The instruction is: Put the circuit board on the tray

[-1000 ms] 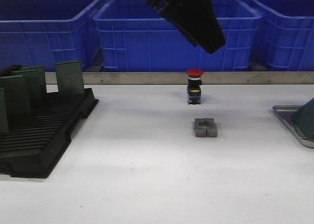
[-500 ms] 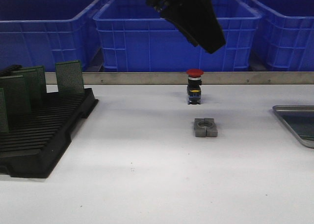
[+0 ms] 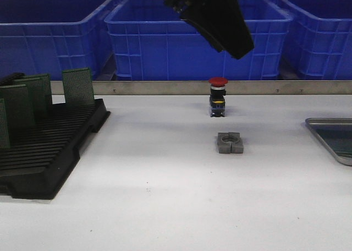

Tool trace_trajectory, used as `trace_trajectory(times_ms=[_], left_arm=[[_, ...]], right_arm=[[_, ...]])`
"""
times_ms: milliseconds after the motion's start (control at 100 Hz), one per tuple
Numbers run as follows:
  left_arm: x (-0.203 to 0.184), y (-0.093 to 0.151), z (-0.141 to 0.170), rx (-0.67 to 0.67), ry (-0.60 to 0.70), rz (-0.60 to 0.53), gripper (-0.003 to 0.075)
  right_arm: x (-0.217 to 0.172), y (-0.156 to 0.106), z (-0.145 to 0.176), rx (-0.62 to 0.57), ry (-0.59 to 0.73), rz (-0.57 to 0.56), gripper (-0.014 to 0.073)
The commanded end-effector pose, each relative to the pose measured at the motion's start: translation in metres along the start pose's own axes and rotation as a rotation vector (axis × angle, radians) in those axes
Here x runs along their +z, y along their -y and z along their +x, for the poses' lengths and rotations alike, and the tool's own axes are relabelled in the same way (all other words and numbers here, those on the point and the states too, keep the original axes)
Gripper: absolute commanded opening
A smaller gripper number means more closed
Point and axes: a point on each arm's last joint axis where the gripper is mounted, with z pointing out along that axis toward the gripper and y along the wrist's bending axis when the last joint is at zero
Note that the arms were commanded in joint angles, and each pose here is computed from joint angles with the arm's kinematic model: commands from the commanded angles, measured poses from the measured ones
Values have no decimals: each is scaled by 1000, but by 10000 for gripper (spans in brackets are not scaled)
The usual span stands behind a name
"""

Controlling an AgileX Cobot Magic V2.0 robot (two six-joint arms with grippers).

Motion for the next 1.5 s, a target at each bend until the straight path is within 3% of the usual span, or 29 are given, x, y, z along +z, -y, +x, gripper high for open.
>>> trace_trajectory(times_ms=[0,350,570,780,1020,1200,1490], left_arm=[[-36,25,-25,23,98,2,621],[-100,36,-33,-64,218,-152,621],[-160,36,-26,-205,358,-331,621],[-209,42,-14,-245,465,-501,621],[-227,54,30,-364,572,-735,621],[-228,77,70,-434,659,-935,621],[-210,127,126,-504,719,-1082,621]], right_arm=[[-30,-34,-16,-81,108,-21,468],[-73,-108,-21,-311,268,54,468],[-95,-146,-10,-424,362,77,468],[-114,-172,8,-528,478,143,468],[-142,-188,33,-561,639,233,468],[-162,-199,55,-607,757,298,468],[-179,-209,97,-660,914,370,468]])
